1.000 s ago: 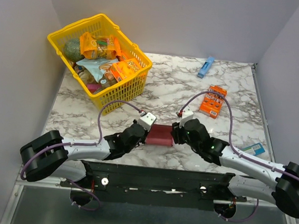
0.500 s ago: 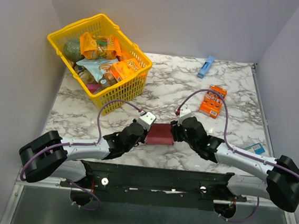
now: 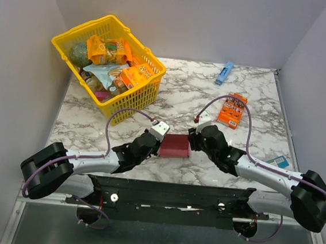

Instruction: Fold the paper box

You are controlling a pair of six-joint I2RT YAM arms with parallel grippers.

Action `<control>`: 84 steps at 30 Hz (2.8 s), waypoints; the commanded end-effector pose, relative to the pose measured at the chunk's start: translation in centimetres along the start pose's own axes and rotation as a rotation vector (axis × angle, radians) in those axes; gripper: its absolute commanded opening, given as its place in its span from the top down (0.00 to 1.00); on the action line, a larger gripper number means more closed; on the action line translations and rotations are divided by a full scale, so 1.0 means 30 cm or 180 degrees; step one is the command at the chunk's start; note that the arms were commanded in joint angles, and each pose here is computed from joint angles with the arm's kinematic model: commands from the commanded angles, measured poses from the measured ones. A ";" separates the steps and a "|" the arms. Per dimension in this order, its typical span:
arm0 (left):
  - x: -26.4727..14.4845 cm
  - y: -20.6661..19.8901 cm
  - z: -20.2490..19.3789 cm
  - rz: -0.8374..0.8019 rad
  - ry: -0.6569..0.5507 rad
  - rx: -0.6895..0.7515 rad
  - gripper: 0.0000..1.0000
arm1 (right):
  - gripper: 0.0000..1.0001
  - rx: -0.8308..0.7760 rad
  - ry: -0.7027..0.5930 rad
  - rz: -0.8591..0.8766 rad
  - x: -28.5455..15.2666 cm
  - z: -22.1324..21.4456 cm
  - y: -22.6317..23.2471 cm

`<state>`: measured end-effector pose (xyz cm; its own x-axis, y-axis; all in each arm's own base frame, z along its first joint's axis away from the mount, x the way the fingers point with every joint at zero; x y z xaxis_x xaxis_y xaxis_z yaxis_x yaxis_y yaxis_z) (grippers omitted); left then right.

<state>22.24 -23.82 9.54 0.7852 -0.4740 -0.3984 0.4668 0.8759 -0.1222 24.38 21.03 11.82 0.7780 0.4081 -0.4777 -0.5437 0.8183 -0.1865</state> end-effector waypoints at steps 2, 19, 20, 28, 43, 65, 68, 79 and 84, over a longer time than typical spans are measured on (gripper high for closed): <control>-0.012 0.022 -0.062 0.0022 0.0254 0.0122 1.00 | 0.59 -0.0032 -0.0122 0.0208 0.012 0.014 0.030; 0.020 -0.003 -0.043 0.0004 0.0260 0.0102 1.00 | 0.99 -0.0044 -0.0177 0.0331 0.035 0.029 0.057; 0.023 -0.004 -0.044 0.0018 0.0266 0.0053 1.00 | 0.99 -0.0021 -0.0192 0.0350 0.033 0.023 0.061; 0.054 -0.048 0.013 0.0041 0.0174 -0.0393 1.00 | 0.99 0.0154 -0.0393 0.0203 0.019 0.050 0.075; 0.133 -0.134 0.115 -0.0092 -0.0019 -0.0741 1.00 | 0.99 0.0312 -0.0641 -0.0157 0.022 0.124 0.113; 0.134 -0.128 -0.075 -0.0128 0.0178 -0.0755 1.00 | 0.99 0.0907 -0.0526 -0.0329 0.044 0.128 0.141; 0.130 -0.125 -0.090 -0.0111 0.0198 -0.0762 1.00 | 0.99 0.0925 -0.0480 -0.0320 0.046 0.105 0.149; 0.117 -0.139 -0.122 -0.0210 0.0219 -0.0967 1.00 | 0.99 0.0936 -0.0208 -0.0381 0.035 -0.011 0.165; 0.129 -0.176 -0.101 -0.0315 0.0215 -0.1002 1.00 | 0.99 0.0934 -0.0146 -0.0440 0.034 -0.033 0.168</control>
<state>25.59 -26.94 8.96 0.8681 -0.3925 -0.3037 0.2745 0.8896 -0.3652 23.90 22.46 10.60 0.9060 0.1757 -0.3851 -0.2283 0.9689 -0.0950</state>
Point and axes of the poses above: each gripper's point midway between its finger pads, its own x axis out along the fingers, its own y axis along the line the jaws close on, z = x × y, the point moved 3 cm from there along -x, back along the fingers, and after that the axes turned 10 degrees about -x, right-handed, at the moved point
